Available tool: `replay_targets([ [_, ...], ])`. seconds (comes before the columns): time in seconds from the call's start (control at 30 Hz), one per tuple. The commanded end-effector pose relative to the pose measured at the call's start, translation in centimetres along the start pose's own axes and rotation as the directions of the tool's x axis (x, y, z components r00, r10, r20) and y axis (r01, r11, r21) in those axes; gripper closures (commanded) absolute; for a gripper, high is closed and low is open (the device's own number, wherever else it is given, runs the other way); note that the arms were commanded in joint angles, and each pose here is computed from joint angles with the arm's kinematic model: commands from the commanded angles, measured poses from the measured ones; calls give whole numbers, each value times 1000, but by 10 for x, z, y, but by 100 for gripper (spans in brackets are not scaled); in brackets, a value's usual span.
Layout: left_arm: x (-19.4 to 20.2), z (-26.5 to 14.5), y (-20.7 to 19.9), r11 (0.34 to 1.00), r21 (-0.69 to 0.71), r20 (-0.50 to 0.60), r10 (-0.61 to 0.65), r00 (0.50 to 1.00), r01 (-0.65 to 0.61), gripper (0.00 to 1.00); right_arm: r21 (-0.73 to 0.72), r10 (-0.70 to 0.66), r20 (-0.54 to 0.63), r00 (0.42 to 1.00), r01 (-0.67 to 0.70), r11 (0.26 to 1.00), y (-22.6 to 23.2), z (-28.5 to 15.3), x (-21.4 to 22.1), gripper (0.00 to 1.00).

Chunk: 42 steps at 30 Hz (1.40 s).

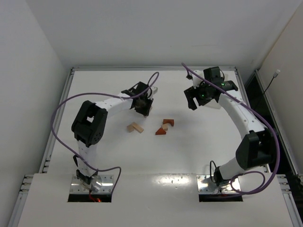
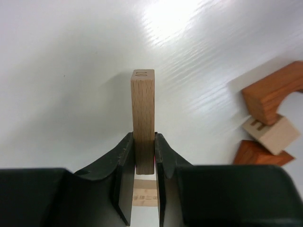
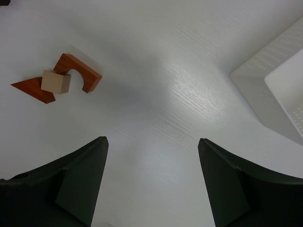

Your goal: Build the wood block tower

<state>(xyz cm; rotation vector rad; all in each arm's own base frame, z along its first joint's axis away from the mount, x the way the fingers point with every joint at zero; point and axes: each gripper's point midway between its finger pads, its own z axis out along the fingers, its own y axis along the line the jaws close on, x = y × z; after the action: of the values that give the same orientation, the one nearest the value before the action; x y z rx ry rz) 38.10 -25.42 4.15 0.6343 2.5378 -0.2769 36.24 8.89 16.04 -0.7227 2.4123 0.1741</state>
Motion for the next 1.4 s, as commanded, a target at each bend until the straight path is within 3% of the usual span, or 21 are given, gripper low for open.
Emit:
replay_targets([
  [0.0, -43, -31, -40, 961, 272, 116, -74, 991, 40, 100, -15, 15, 60, 998, -14, 1000, 2, -8, -14, 26],
  [0.1, -41, -31, -63, 892, 450, 83, -101, 991, 53, 100, -18, 17, 50, 999, -16, 1000, 2, -6, -14, 26],
  [0.23, -37, -24, -72, 814, 571, 25, -148, 989, 108, 100, -19, 17, 48, 999, -16, 1000, 1, -4, -16, 26],
  [0.63, -56, 24, -29, 799, 571, -21, -216, 976, 189, 100, -16, 13, 21, 1000, -13, 1000, 1, -4, -11, 26],
  [0.7, -59, 28, -25, 794, 577, -21, -222, 975, 193, 93, -19, 15, 12, 1000, -15, 1000, 1, -1, -9, 26],
  [0.73, -61, 30, -25, 794, 577, -18, -222, 975, 191, 84, -22, 16, 4, 1000, -16, 1000, 1, -2, -7, 26],
  [0.83, -62, 33, -24, 794, 577, -17, -221, 975, 190, 77, -16, 7, 10, 1000, -7, 1000, 1, -1, -13, 26],
  [0.87, -59, 38, -22, 799, 567, -27, -224, 974, 199, 67, -19, 9, 1, 1000, -9, 1000, 1, 2, -12, 26],
  [1.03, -53, 49, -13, 814, 537, -40, -238, 971, 221, 46, -16, 7, 10, 1000, -7, 1000, 0, 0, -15, 26],
  [1.27, -45, 61, 20, 885, 403, -30, -244, 969, 235, 45, -16, 7, 10, 1000, -7, 1000, 0, 0, -15, 26],
  [1.37, -48, 62, 32, 912, 335, -7, -247, 969, 235, 50, -19, 9, 1, 1000, -9, 1000, 1, 2, -12, 26],
])
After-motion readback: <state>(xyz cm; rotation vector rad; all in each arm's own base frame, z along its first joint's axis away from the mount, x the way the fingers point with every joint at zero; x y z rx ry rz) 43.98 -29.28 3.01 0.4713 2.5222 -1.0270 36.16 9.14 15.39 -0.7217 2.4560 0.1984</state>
